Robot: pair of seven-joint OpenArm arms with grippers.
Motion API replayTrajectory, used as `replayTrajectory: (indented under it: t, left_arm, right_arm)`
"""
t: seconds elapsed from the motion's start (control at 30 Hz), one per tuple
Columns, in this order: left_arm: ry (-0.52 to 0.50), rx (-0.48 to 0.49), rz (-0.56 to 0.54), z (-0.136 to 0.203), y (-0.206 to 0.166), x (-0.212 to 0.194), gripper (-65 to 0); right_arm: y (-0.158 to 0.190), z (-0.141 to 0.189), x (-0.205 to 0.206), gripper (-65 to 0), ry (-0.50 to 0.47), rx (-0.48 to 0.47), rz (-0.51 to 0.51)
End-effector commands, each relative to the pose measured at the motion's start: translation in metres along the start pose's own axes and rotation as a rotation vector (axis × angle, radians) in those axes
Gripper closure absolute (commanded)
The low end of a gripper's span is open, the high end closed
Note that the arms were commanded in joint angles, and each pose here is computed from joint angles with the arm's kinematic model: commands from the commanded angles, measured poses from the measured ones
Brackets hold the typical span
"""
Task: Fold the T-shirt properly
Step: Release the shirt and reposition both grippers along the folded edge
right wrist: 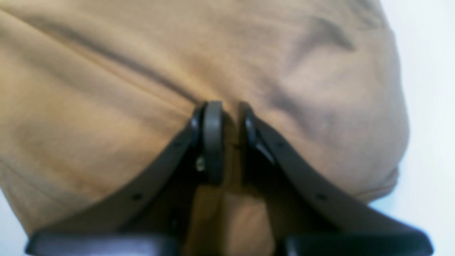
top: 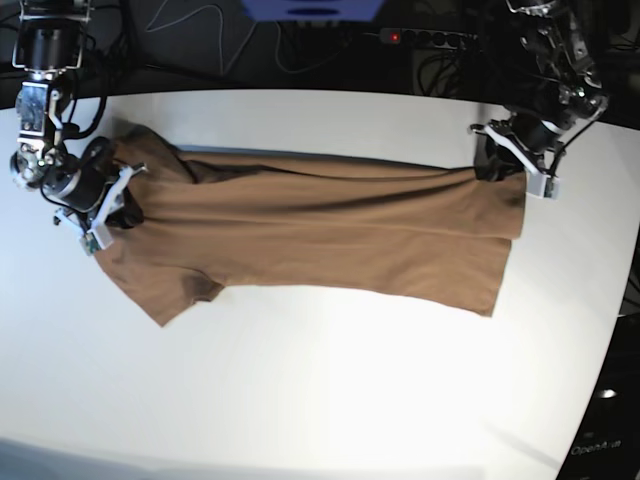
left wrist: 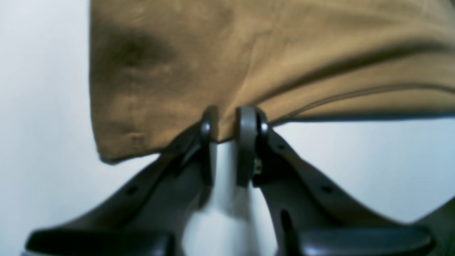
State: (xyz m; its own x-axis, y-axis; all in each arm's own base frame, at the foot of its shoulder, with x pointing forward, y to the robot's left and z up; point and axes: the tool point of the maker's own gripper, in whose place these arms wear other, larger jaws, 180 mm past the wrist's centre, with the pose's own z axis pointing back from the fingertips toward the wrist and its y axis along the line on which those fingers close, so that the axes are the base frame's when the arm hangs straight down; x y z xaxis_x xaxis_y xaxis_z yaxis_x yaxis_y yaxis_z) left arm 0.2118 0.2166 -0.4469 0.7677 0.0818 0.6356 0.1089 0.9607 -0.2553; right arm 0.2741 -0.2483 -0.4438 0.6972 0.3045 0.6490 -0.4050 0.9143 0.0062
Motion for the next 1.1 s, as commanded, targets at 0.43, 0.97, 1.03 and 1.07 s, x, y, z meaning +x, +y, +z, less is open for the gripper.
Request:
replayTrajectory:
  t: [0.43, 0.97, 1.03, 1.07]
  left_arm:
    - [0.126, 0.079, -0.066, -0.005, 0.018, 0.006, -9.9]
    - [0.076, 0.129, -0.181, 0.016, 0.012, 0.055, -9.9]
    - [0.061, 0.134, -0.192, 0.019, 0.011, 0.061, -9.9]
    - [0.054, 0.136, -0.197, 0.02, 0.01, 0.064, -10.0]
  right_arm:
    - [-0.021, 0.003, 0.002, -8.1, 0.092, -0.058, 0.069]
    - [-0.04, 0.037, 0.062, -8.3, 0.064, -0.163, 0.245]
    - [-0.04, 0.04, 0.067, -8.3, 0.061, -0.171, 0.256]
    - [-0.041, 0.04, 0.07, -8.3, 0.061, -0.175, 0.258]
